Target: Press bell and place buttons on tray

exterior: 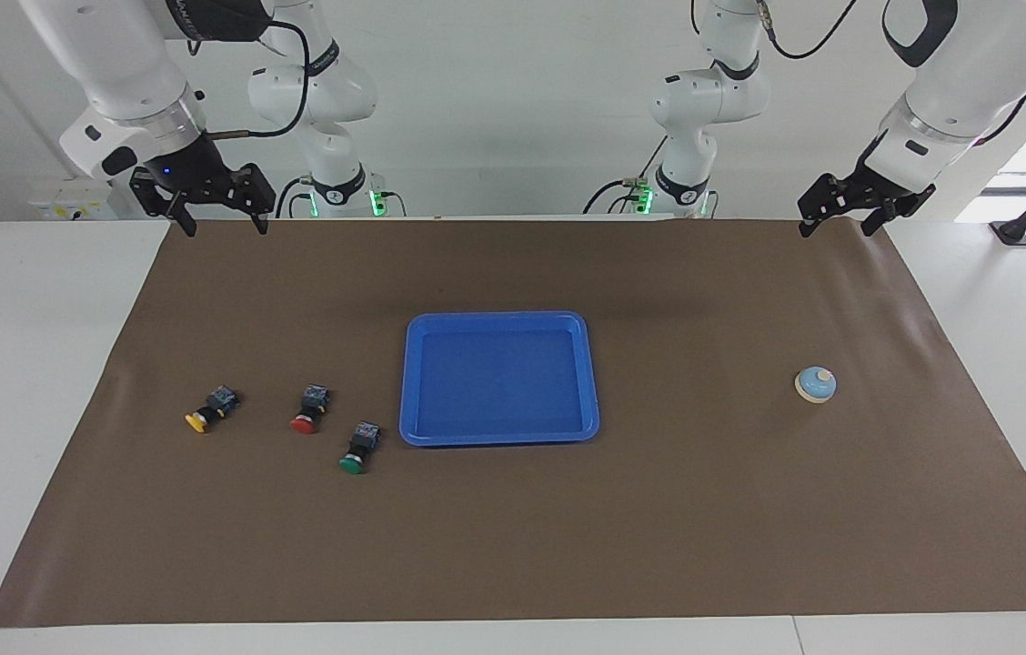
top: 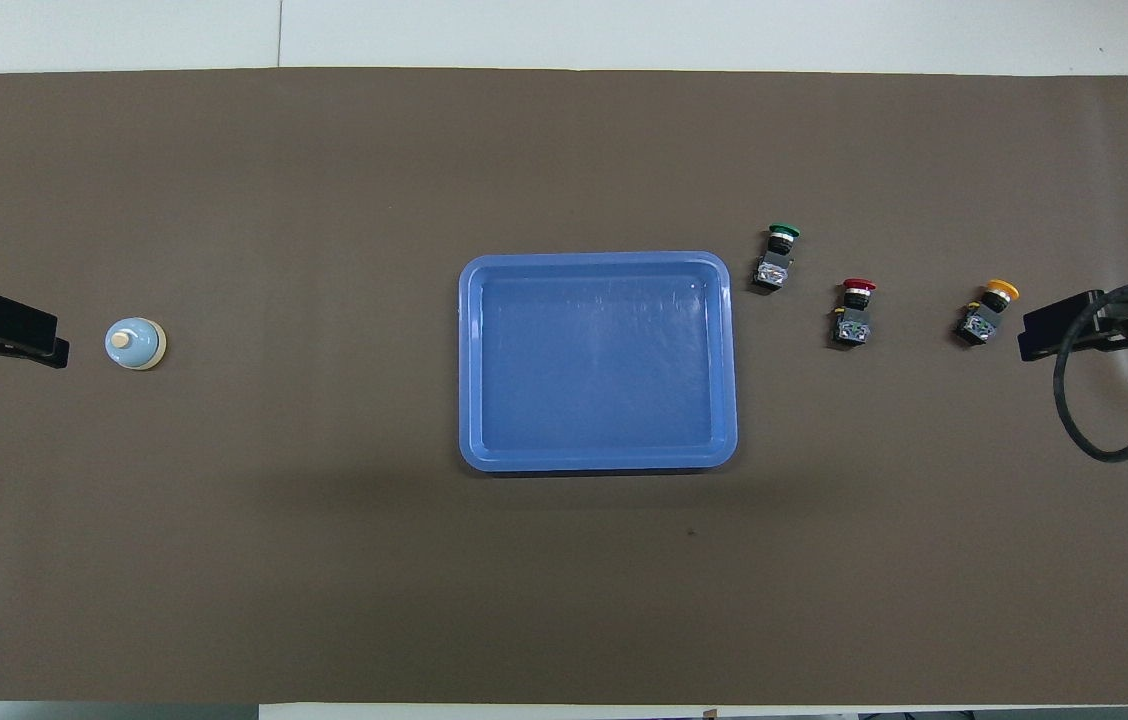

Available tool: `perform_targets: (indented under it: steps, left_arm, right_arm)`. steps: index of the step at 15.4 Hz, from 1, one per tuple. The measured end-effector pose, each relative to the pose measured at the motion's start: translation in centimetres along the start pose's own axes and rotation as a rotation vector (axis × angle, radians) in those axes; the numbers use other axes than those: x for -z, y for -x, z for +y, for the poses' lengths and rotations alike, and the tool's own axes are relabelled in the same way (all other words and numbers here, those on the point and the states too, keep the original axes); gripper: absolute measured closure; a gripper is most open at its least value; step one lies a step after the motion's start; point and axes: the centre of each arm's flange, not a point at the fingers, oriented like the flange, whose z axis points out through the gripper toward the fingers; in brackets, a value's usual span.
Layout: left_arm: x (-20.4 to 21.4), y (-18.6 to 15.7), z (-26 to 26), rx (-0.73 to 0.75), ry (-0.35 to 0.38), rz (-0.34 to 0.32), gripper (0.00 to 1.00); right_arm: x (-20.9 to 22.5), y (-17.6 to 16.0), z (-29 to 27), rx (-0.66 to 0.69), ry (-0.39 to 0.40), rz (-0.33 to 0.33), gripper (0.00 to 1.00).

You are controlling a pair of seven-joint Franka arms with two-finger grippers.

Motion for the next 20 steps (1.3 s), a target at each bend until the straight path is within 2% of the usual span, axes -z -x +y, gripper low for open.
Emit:
perform_targets:
  steps: [4,8,9,13,20]
  left_arm:
    - [-3.9,-1.0,-2.5,0.014,0.007,0.005,0.47]
    - [-10.3,-2.6,-4.4,-0.006,0.009,0.032,0.91]
    - [-12.2,-3.2,-4.9,-0.011,0.010,0.033,0.99]
    - [-18.8,-6.8,-6.9,-0.002,0.007,0.058,0.99]
    - [-24.4,-9.5,-10.0,0.004,-0.008,0.083,0.99]
  right_arm:
    - [0.0,0.0,0.0,0.000,0.000,0.000,0.00]
    - [0.0,0.0,0.0,0.000,0.000,0.000,0.00]
    - [0.0,0.0,0.0,0.000,0.000,0.000,0.00]
    - [0.0,0.0,0.0,0.000,0.000,0.000,0.00]
    - [0.0,0.0,0.0,0.000,0.000,0.000,0.00]
